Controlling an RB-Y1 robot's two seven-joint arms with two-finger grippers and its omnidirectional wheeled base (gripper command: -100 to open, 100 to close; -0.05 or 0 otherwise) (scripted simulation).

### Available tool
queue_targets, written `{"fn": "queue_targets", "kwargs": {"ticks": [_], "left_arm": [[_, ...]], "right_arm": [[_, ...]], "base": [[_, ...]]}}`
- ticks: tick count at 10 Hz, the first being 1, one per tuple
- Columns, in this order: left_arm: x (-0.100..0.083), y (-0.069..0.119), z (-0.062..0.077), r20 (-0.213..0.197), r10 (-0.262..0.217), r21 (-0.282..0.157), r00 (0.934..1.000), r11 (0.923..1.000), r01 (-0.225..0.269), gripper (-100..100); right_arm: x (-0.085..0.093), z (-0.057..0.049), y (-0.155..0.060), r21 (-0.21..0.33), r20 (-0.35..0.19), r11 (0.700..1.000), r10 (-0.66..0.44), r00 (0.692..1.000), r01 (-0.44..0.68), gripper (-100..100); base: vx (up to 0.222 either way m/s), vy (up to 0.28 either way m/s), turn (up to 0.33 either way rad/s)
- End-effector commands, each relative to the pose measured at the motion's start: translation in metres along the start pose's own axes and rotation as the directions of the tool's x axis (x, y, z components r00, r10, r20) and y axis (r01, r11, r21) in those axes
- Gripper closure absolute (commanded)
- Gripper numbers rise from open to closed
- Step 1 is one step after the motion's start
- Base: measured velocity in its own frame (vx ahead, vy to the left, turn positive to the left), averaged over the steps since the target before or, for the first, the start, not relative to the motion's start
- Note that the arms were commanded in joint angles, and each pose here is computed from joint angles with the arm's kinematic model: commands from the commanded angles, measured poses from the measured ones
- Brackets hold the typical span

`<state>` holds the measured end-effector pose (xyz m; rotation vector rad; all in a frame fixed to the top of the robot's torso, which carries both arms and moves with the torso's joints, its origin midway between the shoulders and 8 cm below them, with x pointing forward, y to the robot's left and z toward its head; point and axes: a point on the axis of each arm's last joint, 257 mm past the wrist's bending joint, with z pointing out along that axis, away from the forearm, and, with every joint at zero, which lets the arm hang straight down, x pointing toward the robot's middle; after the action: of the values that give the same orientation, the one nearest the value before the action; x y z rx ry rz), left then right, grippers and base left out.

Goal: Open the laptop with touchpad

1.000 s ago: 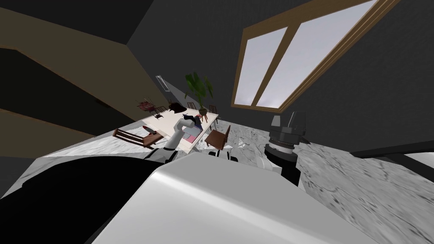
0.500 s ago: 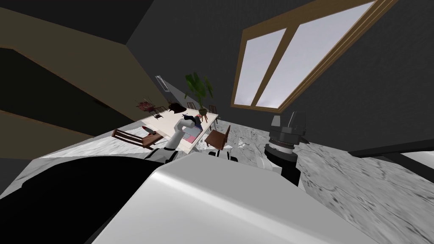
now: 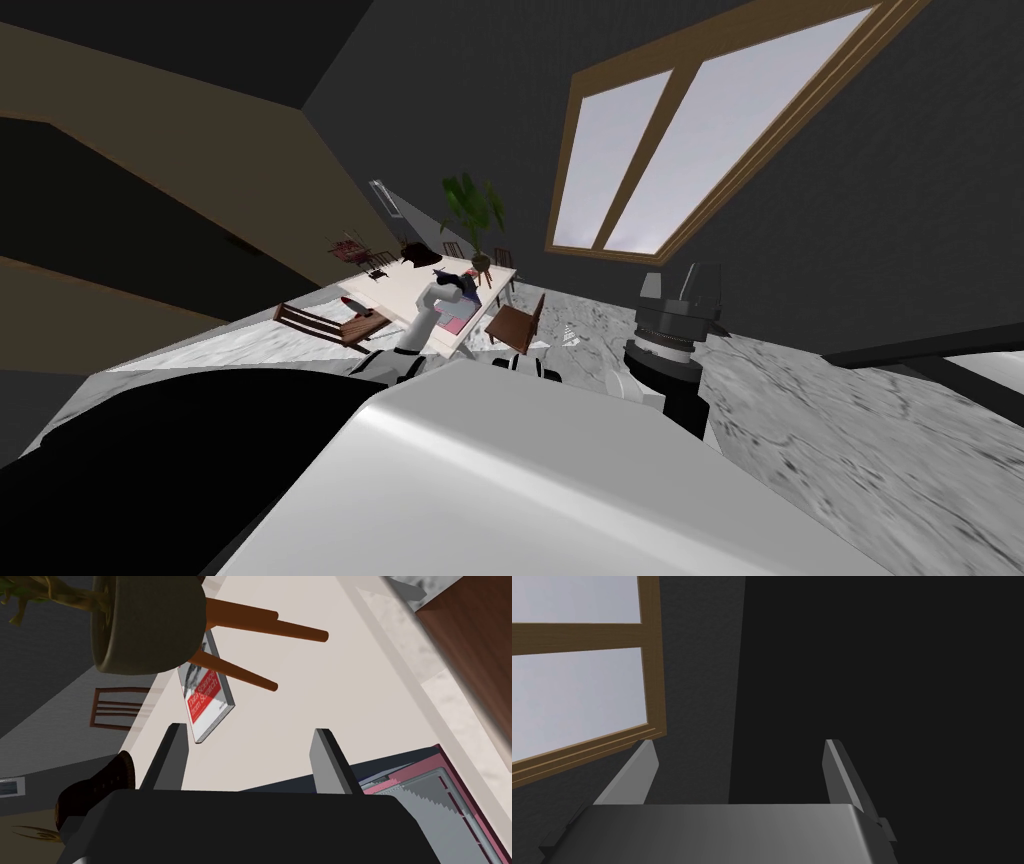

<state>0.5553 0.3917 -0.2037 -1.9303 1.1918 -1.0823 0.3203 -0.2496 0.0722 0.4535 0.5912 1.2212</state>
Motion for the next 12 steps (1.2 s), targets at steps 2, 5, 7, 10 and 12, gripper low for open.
{"fn": "queue_targets", "kwargs": {"ticks": [2,5,7,10,12], "left_arm": [[0.007,0.007,0.016,-0.033,-0.025,0.043,0.9991,0.9987,0.026,100],[0.016,0.001,0.021,-0.07,-0.032,0.1,0.997,0.9942,0.039,100],[0.022,0.001,0.026,-0.089,-0.04,0.129,0.9953,0.9903,0.051,100],[0.028,0.001,0.031,-0.11,-0.046,0.164,0.9929,0.9844,0.064,100],[0.034,0.002,0.035,-0.128,-0.052,0.194,0.9905,0.978,0.076,100]], "right_arm": [[0.0,0.0,0.0,0.0,0.0,1.0,0.0,1.0,0.0,0],[0.0,0.0,0.0,0.0,0.0,1.0,0.0,1.0,0.0,0],[0.0,0.0,0.0,0.0,0.0,1.0,0.0,1.0,0.0,0],[0.0,0.0,0.0,0.0,0.0,1.0,0.0,1.0,0.0,0],[0.0,0.0,0.0,0.0,0.0,1.0,0.0,1.0,0.0,0]], "base": [[-0.07,0.024,0.013],[-0.065,0.028,0.007],[-0.078,0.028,0.003],[-0.053,0.031,0.002],[-0.052,0.021,0.012]]}}
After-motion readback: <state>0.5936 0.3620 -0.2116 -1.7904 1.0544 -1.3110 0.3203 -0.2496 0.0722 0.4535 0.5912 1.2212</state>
